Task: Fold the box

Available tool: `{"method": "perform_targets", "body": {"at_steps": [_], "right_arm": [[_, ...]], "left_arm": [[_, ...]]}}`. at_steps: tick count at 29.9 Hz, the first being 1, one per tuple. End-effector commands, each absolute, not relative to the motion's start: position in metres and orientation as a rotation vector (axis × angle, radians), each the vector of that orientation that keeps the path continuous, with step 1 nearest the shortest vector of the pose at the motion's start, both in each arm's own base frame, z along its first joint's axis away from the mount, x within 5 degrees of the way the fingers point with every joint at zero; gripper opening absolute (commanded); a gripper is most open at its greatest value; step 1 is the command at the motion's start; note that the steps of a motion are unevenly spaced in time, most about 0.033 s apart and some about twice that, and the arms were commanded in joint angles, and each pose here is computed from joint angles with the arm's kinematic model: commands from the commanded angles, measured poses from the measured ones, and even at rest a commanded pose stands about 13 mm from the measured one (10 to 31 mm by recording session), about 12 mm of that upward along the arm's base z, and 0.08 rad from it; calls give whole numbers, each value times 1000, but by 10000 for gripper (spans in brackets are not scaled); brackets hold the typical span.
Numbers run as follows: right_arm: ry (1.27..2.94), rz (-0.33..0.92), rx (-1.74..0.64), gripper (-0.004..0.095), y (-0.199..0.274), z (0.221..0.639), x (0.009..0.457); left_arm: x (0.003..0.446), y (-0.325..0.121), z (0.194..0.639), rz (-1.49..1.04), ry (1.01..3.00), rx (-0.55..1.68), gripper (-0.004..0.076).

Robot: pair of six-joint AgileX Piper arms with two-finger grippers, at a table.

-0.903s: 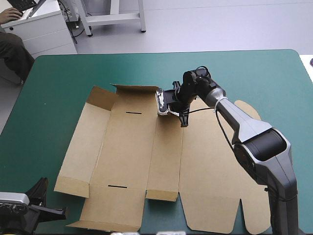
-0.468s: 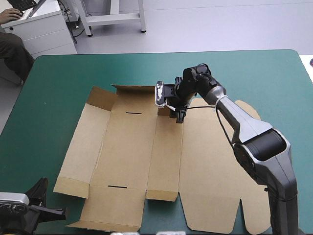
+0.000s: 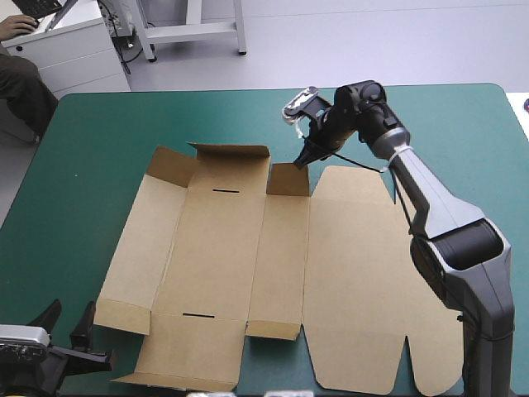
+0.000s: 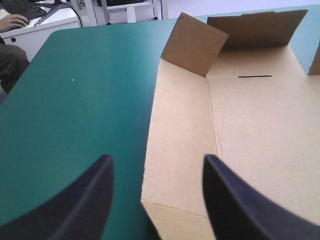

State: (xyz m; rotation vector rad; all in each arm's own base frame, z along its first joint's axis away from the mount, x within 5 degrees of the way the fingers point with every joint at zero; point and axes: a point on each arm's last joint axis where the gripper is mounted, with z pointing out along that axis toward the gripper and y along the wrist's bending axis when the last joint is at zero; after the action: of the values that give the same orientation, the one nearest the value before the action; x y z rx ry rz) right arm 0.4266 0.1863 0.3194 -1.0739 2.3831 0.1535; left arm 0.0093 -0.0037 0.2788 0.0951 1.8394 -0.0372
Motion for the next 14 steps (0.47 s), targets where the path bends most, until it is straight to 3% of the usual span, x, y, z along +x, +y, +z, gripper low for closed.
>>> {"method": "perform_targets", "body": {"at_steps": [1,7,14], "right_arm": [[2370,273,-828,6,158,367,417],[2484,284,-620,0,122,376,414],[2484,281,-550,0,109,381,387]], "left_arm": [[6,-4,292,-42,1731,83,575],[6,-4,292,-42,1731,83,564],[20,-2,302,-6,1748,88,564]]}}
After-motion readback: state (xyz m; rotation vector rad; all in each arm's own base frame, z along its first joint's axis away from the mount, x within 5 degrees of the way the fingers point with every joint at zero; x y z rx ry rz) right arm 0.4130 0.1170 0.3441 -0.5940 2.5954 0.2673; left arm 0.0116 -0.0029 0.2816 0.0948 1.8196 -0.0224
